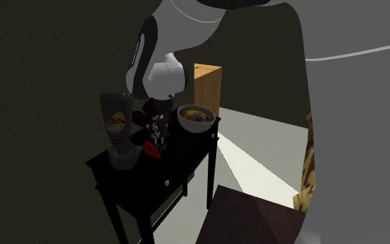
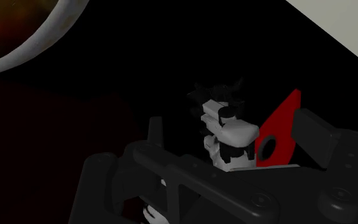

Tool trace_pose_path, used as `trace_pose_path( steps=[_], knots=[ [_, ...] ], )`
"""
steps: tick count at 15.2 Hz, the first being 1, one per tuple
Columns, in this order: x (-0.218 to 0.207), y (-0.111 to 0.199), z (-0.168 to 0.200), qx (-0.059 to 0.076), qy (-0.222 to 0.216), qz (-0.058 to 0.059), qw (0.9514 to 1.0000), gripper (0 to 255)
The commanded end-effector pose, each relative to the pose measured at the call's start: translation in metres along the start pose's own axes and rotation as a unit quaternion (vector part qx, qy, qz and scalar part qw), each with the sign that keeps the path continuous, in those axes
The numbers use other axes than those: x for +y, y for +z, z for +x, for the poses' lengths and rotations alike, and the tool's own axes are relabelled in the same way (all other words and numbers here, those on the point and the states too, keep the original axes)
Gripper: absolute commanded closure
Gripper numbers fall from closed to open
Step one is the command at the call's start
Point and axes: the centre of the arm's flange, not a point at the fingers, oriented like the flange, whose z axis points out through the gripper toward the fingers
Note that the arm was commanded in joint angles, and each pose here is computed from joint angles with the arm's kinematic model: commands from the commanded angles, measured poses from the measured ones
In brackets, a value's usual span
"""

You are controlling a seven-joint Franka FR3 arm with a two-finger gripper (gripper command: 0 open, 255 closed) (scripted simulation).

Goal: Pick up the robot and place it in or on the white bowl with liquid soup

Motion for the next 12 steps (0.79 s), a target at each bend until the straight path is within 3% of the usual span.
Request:
trace_pose_path(
  steps=[1, 12],
  knots=[
    [0.0, 0.0, 0.0, 0.0, 0.0, 0.0, 1.0, 255],
    [0.001, -0.01, 0.001, 0.0, 0.0, 0.0, 1.0, 255]
  ],
)
